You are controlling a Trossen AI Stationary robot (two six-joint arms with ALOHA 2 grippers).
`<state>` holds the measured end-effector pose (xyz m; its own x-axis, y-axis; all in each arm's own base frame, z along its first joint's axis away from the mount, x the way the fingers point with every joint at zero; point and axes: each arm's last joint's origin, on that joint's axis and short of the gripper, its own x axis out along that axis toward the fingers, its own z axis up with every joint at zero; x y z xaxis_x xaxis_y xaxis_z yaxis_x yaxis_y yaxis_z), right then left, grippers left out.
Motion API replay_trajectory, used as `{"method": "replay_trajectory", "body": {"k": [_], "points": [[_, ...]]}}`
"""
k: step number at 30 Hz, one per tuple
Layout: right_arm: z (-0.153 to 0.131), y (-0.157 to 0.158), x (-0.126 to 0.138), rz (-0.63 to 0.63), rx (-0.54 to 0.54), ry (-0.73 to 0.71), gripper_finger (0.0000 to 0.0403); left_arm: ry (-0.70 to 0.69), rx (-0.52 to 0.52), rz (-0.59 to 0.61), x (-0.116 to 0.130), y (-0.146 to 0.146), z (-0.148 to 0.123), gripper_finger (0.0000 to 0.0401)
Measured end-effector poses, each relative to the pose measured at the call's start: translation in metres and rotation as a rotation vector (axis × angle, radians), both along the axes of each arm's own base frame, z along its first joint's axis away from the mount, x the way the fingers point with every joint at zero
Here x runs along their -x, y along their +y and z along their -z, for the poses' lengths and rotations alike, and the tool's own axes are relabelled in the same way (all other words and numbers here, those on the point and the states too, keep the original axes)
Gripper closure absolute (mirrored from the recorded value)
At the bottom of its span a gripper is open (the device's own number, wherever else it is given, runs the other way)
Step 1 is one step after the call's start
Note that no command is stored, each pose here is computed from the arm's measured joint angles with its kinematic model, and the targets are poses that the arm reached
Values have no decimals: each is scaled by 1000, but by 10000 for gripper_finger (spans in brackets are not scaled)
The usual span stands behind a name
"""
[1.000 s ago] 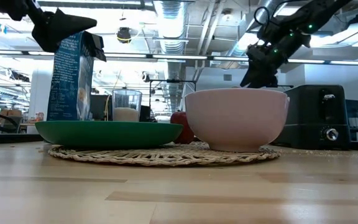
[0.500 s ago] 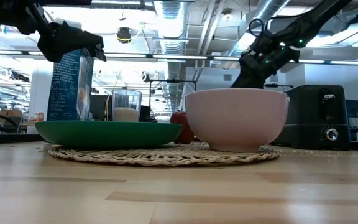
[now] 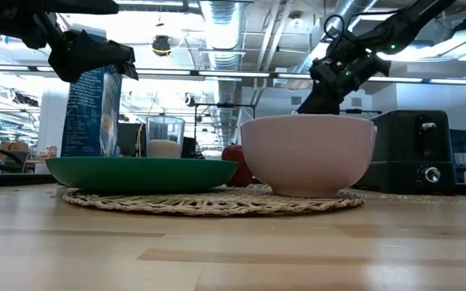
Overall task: Arrange a breakfast setting
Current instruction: Put the white spoon on the left side of the table beside the placemat
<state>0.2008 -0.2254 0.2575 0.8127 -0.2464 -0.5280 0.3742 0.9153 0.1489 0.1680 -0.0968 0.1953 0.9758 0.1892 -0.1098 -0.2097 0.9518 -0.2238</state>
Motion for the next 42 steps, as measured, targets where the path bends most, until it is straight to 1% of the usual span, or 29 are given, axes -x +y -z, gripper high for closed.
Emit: {"method": "replay_trajectory", "body": {"k": [4, 8, 12, 25, 29, 36, 38, 42], "points": [[3, -1, -2, 19, 8, 21, 303, 0, 1, 0, 0, 0, 0, 32], [2, 1, -5, 20, 37, 32, 329, -2, 3, -1, 0, 0, 0, 32], [2, 2, -7, 11, 45, 30, 334, -3, 7, -1, 0, 0, 0, 32], [2, 5, -9, -5, 35, 26, 331, -3, 8, -2, 0, 0, 0, 32], [3, 8, -12, -20, 27, 34, 305, -3, 7, -3, 0, 0, 0, 32], [3, 9, -11, -19, 21, 41, 208, -3, 8, -3, 0, 0, 0, 32], [1, 7, -8, -8, 30, 33, 186, -3, 7, -3, 0, 0, 0, 32], [-2, 1, -5, 11, 61, 11, 166, -3, 7, -3, 0, 0, 0, 32]]}}
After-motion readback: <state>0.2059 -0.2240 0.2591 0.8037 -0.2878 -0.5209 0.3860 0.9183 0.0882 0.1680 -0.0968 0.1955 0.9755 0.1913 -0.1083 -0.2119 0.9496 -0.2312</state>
